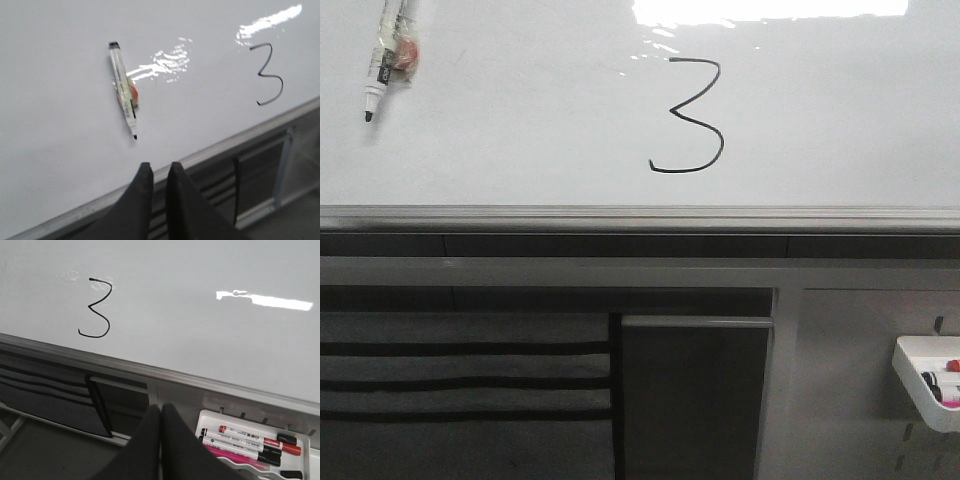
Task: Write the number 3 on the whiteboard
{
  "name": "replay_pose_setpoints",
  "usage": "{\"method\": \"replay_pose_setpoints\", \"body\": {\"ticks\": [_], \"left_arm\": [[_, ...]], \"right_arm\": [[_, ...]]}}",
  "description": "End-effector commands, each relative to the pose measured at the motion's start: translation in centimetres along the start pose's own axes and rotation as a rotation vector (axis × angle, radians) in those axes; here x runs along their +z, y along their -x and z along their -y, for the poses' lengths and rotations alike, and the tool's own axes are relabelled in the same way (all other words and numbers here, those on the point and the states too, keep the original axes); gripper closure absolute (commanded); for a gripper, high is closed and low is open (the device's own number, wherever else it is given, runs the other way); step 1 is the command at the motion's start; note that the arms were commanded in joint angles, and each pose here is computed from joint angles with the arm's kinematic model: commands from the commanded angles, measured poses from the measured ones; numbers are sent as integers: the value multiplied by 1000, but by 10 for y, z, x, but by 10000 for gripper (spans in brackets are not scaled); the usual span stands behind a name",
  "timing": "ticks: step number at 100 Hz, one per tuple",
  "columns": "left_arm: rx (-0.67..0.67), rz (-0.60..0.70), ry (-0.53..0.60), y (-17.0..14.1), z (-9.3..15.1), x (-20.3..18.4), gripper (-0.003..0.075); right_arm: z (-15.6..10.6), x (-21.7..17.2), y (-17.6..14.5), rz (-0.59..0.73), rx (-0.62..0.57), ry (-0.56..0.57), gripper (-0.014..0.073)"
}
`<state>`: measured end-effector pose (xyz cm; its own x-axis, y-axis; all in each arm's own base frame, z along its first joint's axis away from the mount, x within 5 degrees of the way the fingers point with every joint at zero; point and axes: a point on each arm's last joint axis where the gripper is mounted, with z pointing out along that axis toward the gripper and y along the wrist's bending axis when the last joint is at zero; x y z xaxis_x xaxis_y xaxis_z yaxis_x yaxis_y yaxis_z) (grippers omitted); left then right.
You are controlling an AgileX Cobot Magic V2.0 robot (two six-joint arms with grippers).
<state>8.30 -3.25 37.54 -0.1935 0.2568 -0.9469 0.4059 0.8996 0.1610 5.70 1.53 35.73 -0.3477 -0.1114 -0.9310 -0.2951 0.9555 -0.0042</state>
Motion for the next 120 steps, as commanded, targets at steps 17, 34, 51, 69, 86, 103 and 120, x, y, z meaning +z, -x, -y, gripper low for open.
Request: {"method": "replay_pose_setpoints", "body": {"ticks": [17, 34, 51, 69, 86, 103, 120], "left_arm": [[-139, 144, 33, -15, 1, 8, 738], [-153, 72, 22, -37, 4, 19, 738], [-92, 138, 105, -49, 1, 13, 738], [-96, 297, 258, -80, 1, -3, 738], [-119, 328, 286, -108, 6, -4, 738], [-216, 382, 303, -131, 9, -5, 738], [-189, 367, 346, -149, 10, 1, 738]], "right_arm": [[1, -2, 10, 69, -12, -15, 669], [1, -2, 10, 69, -12, -15, 669], [1, -2, 10, 69, -12, -15, 669], [1, -2, 10, 69, -12, -15, 669], [1, -2, 10, 69, -12, -15, 669], [1, -2, 10, 69, -12, -15, 669], [1, -2, 10, 69, -12, -15, 669]]}}
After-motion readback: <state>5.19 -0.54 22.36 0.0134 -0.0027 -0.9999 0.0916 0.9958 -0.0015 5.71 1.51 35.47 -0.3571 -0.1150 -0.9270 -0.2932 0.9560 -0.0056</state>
